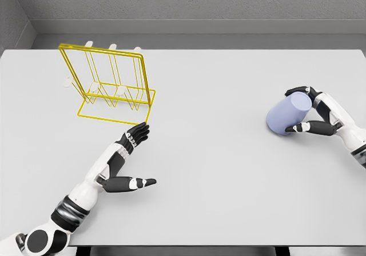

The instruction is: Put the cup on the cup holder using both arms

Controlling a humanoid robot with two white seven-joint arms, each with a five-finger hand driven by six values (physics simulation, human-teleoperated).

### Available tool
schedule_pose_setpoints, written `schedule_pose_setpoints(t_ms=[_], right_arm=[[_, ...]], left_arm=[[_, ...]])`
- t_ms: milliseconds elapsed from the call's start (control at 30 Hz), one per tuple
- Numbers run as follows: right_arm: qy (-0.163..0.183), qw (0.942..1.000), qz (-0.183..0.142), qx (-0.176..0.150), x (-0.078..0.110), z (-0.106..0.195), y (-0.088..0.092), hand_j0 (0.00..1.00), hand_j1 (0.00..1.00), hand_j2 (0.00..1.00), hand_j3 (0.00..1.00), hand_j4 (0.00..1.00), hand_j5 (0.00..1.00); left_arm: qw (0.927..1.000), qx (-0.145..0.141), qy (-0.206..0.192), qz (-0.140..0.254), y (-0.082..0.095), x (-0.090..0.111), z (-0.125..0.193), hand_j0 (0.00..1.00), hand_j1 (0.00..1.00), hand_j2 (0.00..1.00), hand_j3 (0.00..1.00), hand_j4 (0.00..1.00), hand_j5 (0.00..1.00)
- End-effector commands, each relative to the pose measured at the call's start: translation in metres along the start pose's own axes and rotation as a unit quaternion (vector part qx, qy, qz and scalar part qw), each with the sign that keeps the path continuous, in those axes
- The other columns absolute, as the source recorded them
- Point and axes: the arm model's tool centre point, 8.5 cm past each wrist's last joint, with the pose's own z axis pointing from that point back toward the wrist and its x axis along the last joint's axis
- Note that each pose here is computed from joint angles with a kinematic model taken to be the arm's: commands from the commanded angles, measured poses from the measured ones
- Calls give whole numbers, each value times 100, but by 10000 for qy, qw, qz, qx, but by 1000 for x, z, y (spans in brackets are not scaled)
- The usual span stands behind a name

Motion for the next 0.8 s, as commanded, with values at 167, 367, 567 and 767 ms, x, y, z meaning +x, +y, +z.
schedule_pose_setpoints(t_ms=[167,367,567,767], right_arm=[[-201,9996,190,6,7,2,-5,59,59,59,59,59,59],[-340,9985,390,150,15,2,-7,57,57,57,57,57,57],[-332,9980,486,249,19,3,-9,56,56,56,56,56,56],[-240,9968,669,356,24,9,-20,56,56,56,56,56,56]], left_arm=[[10000,54,-61,9,1,4,1,100,100,100,100,100,100],[9999,94,-81,-25,5,6,-1,100,100,100,100,100,100],[9999,125,6,-37,6,4,-1,100,100,100,100,100,100],[9998,149,90,-60,7,3,-1,100,100,100,100,100,100]])
